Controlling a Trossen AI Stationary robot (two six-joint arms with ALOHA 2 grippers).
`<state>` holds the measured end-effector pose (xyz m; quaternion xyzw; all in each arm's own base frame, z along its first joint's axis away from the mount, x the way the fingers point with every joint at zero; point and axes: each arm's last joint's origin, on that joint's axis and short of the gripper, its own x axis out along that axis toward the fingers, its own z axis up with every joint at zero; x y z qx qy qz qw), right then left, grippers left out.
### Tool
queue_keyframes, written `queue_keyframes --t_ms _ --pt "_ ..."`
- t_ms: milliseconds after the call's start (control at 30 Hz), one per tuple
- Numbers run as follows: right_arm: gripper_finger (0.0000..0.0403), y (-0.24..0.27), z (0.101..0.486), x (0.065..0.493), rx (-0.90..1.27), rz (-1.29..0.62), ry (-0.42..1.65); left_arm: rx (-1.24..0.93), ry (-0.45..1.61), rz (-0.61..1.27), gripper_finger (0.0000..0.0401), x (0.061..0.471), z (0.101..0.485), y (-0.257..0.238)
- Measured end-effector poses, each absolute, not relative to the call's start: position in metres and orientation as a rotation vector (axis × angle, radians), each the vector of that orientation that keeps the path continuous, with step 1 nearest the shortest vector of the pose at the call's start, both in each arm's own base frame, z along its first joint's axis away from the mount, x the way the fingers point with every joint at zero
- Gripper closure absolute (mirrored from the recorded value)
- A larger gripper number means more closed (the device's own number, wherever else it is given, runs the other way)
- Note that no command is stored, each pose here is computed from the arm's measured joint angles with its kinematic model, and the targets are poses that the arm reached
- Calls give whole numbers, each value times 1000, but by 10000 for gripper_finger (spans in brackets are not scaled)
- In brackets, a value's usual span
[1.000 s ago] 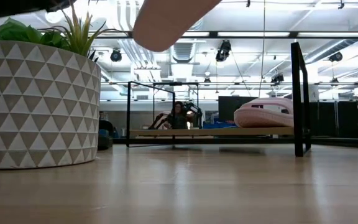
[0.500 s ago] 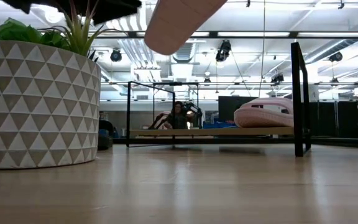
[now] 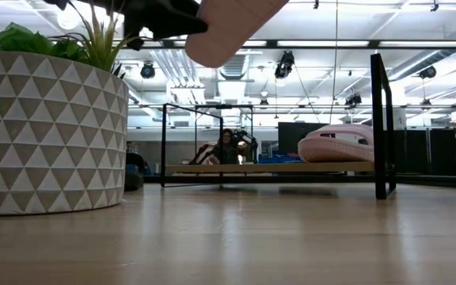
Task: Pick and place slides into the shelf
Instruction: Put the pink slide on the shelf
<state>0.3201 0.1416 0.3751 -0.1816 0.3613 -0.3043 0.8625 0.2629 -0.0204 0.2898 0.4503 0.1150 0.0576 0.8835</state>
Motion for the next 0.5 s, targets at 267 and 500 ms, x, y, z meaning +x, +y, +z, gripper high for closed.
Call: queue_keyframes --t_ms 267,500 --pt "391 141 376 320 -377 -638 754 963 289 189 241 283 291 -20" --pt "391 142 376 320 -377 -635 755 999 320 160 344 293 284 -22"
